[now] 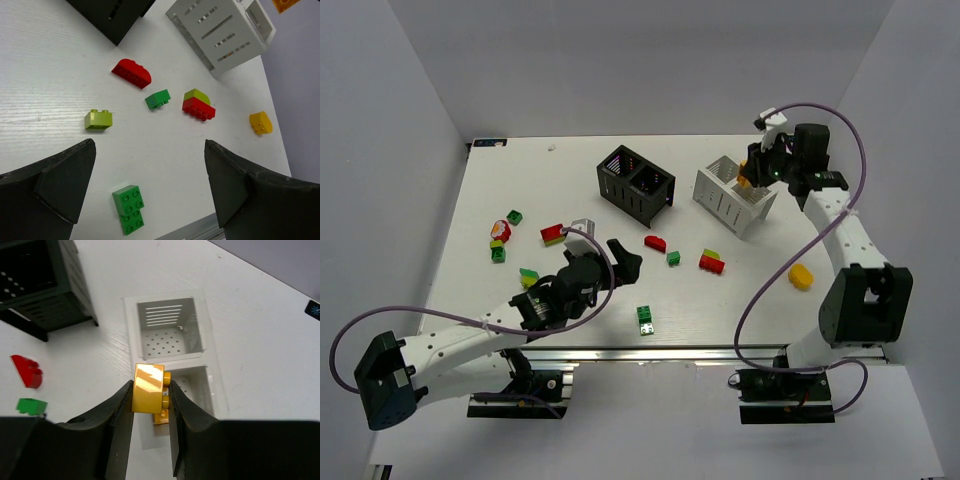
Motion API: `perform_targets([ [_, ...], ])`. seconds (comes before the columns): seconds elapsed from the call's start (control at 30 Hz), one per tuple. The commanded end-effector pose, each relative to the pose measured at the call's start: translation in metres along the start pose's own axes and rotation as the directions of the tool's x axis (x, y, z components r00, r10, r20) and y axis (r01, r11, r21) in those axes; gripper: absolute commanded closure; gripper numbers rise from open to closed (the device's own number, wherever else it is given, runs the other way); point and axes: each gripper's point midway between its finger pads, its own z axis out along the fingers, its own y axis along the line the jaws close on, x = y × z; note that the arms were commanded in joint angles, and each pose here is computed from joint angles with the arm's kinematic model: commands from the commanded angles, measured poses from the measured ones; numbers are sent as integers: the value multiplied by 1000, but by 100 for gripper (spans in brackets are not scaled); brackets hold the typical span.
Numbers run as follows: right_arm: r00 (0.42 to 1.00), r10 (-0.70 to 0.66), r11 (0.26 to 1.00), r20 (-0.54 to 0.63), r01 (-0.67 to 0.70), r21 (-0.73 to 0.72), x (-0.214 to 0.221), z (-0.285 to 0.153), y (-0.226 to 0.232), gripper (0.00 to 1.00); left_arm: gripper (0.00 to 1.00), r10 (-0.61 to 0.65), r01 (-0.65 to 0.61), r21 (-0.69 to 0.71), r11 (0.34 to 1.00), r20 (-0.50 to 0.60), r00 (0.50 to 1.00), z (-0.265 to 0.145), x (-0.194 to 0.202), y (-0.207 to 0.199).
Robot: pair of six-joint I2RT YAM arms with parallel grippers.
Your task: Sort the legos into containers by color
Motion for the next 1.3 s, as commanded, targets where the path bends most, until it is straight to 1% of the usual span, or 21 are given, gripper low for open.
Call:
perform_targets([
  [0.0, 996, -73, 992, 46, 68, 103, -26, 5, -41, 100, 2, -12, 12, -61, 998, -7, 1000, -10, 0, 18],
  [0.13, 997, -73, 989, 12, 70, 128, -15, 13, -57, 100, 2, -22, 22, -79, 997, -1, 1000, -16, -1, 26],
  [0.27, 998, -64, 994, -26, 66, 91, 3, 22, -54, 100, 2, -26, 27, -98, 995, 9, 1000, -20, 0, 35],
  [0.43, 997, -50, 996, -60, 54, 72, 21, 32, -53, 88, 2, -13, 15, -114, 993, 14, 1000, -20, -2, 38],
  [0.47, 997, -47, 996, -64, 51, 69, 23, 33, -53, 84, 2, -8, 10, -118, 993, 12, 1000, -19, -1, 38],
  [0.5, 997, -45, 997, -66, 49, 62, 24, 34, -52, 76, 2, -7, 8, -118, 993, 12, 1000, -19, -2, 38],
  [0.53, 997, -42, 997, -68, 46, 58, 25, 35, -51, 72, 2, -4, 5, -120, 993, 10, 1000, -19, -2, 38],
  [0.57, 996, -39, 997, -75, 43, 58, 28, 35, -51, 60, 2, 0, 1, -121, 993, 8, 1000, -18, -2, 37],
  [0.67, 996, -26, 996, -87, 33, 79, 35, 30, -60, 46, 2, 9, -8, -122, 993, 5, 1000, -16, -3, 35],
  [0.7, 995, -21, 996, -93, 29, 88, 38, 28, -62, 37, 2, 11, -11, -120, 993, 4, 1000, -16, -4, 34],
  [0.8, 996, -14, 996, -91, 22, 90, 36, 22, -64, 30, 2, 21, -21, -124, 992, -1, 1000, -15, -4, 33],
  [0.97, 997, -36, 996, -62, 41, 80, 12, -15, -66, 25, 2, 28, -30, -130, 991, -19, 999, -14, -6, 31],
  [1.0, 997, -31, 999, -76, 33, 18, 16, -23, -53, 24, 5, 27, -30, -134, 991, -23, 999, -14, -6, 31],
  [1.03, 991, -103, 995, -80, 102, -15, 16, -33, -51, 24, 8, 26, -30, -135, 990, -28, 999, -14, -6, 31],
  [1.07, 988, -133, 991, -78, 130, -33, 15, -47, -49, 24, 12, 26, -30, -138, 990, -32, 999, -14, -7, 32],
  [1.1, 984, -157, 985, -86, 150, -83, 20, -54, -38, 25, 24, 25, -31, -129, 991, -45, 999, -14, -5, 31],
  [1.13, 977, -143, 983, -159, 121, -141, 43, -65, -24, 26, 33, 23, -28, -126, 992, -47, 999, -14, -5, 31],
  [1.17, 960, -205, 969, -193, 170, -180, 59, -74, -19, 28, 44, 21, -27, -129, 991, -51, 998, -14, -5, 33],
  [1.2, 944, -217, 965, -249, 170, -198, 76, -81, -15, 34, 54, 19, -27, -120, 992, -65, 998, -14, -3, 32],
  [1.23, 926, -203, 963, -319, 129, -237, 99, -92, -3, 38, 70, 17, -25, -115, 993, -70, 997, -14, -4, 32],
  [1.27, 902, -227, 953, -367, 127, -276, 125, -101, 6, 41, 77, 18, -27, -119, 993, -73, 997, -14, -4, 34],
])
